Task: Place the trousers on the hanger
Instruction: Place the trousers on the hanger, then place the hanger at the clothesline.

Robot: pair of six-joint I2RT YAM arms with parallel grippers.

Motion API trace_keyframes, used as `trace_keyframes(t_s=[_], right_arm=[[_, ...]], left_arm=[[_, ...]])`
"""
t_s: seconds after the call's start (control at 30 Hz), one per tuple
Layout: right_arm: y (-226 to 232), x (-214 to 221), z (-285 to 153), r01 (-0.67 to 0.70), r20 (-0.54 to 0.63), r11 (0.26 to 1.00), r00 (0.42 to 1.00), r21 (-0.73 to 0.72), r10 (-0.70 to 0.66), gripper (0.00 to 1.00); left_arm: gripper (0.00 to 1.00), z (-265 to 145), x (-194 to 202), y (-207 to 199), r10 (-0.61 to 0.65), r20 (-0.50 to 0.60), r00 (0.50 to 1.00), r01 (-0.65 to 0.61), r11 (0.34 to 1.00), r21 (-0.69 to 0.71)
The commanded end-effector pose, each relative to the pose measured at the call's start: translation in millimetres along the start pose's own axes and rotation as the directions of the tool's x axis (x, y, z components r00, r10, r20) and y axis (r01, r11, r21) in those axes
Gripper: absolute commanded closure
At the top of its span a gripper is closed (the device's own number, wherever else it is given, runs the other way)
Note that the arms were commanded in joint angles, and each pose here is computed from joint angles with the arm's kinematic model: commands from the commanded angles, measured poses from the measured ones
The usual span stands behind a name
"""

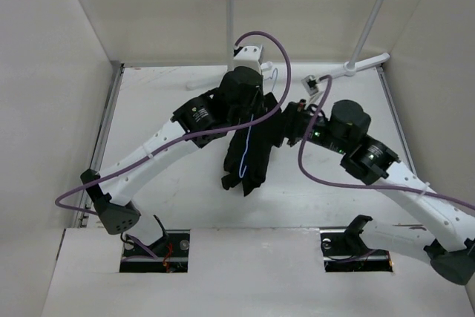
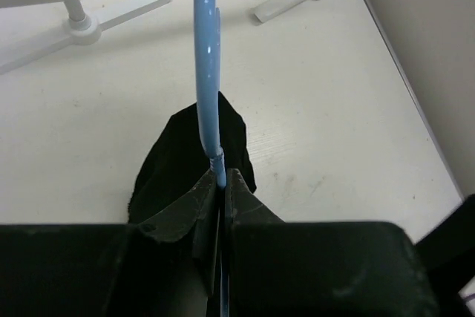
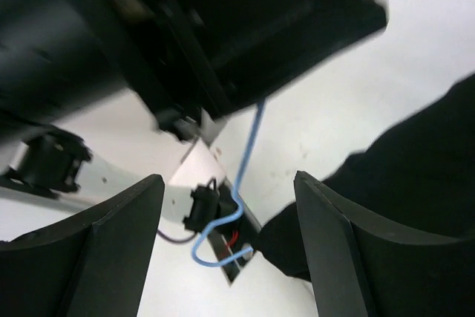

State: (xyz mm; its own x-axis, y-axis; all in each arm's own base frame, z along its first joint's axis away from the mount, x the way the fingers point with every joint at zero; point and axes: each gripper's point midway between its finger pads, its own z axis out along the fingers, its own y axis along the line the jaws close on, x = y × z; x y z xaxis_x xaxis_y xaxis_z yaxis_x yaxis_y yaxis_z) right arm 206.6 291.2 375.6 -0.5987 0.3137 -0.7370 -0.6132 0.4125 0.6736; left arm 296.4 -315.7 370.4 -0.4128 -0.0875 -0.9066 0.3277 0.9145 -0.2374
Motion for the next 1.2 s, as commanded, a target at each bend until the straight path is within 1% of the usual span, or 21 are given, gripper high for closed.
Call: trace_keyframes(t_s=[0.0,0.1,0.17,0.27,0.37,0.4,0.47,0.5,0.53,0.57,0.6,0.7,0.73,0.77,0.83,0.93,1.07,1.17], right_arm=[[6,-1,10,0.038,0.043,0.999,0.998,-0.032,-0.036,0.23],[-2,9,24,0.035,0.029,0.999,0.999,-0.029,-0.034,0.22],[1,12,30,0.036,0.030,0.998,0.999,-0.049,-0.034,0.24],[3,11,37,0.033,0.052,0.998,0.998,-0.063,-0.030,0.34],[3,11,41,0.021,0.063,0.997,0.998,-0.076,-0.016,0.47],[4,11,42,0.016,0.063,0.996,0.998,-0.087,-0.010,0.54],[5,9,43,0.011,0.078,0.996,0.997,-0.091,-0.004,0.76],[7,7,42,0.009,0.084,0.995,0.996,-0.095,-0.001,0.82],[9,4,41,0.000,0.096,0.995,0.995,-0.096,0.009,0.86],[9,-1,39,-0.016,0.114,0.996,0.993,-0.089,0.026,0.89],[13,-7,36,-0.023,0.138,0.995,0.990,-0.095,0.036,0.92],[23,-19,29,-0.042,0.176,0.992,0.982,-0.119,0.063,0.95],[24,-24,28,-0.050,0.184,0.991,0.980,-0.124,0.073,0.96],[23,-29,27,-0.052,0.193,0.991,0.978,-0.126,0.076,0.97],[18,-39,26,-0.052,0.206,0.991,0.976,-0.121,0.076,0.97],[16,-52,27,-0.039,0.222,0.993,0.973,-0.111,0.063,0.98],[7,-80,27,-0.009,0.257,0.997,0.966,-0.083,0.030,0.98],[-3,-114,28,0.023,0.280,0.997,0.960,-0.069,-0.003,0.98]], left_arm=[[1.00,-23,-50,-8,-0.113,0.130,0.985,0.105,0.992,0.069],[1.00,-23,-47,-10,-0.124,0.117,0.985,0.115,0.990,0.078],[1.00,-21,-44,-10,-0.124,0.110,0.986,0.116,0.990,0.076],[1.00,-21,-41,-9,-0.130,0.105,0.986,0.123,0.990,0.074],[1.00,-21,-41,-7,-0.132,0.105,0.986,0.125,0.990,0.071],[1.00,-22,-42,-7,-0.135,0.107,0.985,0.127,0.989,0.072],[1.00,-23,-42,-7,-0.136,0.109,0.985,0.129,0.989,0.074],[0.99,-23,-43,-7,-0.141,0.112,0.984,0.133,0.988,0.072],[0.96,-24,-44,-6,-0.144,0.115,0.983,0.136,0.988,0.071],[0.92,-26,-47,-6,-0.149,0.123,0.981,0.141,0.987,0.077],[0.82,-28,-50,-6,-0.157,0.130,0.979,0.147,0.985,0.085],[0.43,-39,-64,-7,-0.185,0.166,0.969,0.167,0.979,0.115],[0.33,-43,-69,-5,-0.196,0.181,0.964,0.176,0.977,0.123],[0.26,-47,-73,-2,-0.205,0.192,0.960,0.183,0.975,0.127],[0.00,-56,-80,2,-0.224,0.218,0.950,0.197,0.971,0.139],[0.00,-73,-92,15,-0.250,0.255,0.934,0.218,0.965,0.146],[0.00,-109,-105,35,-0.288,0.315,0.904,0.246,0.955,0.168],[0.00,-126,-96,80,-0.306,0.365,0.879,0.297,0.951,0.080]])
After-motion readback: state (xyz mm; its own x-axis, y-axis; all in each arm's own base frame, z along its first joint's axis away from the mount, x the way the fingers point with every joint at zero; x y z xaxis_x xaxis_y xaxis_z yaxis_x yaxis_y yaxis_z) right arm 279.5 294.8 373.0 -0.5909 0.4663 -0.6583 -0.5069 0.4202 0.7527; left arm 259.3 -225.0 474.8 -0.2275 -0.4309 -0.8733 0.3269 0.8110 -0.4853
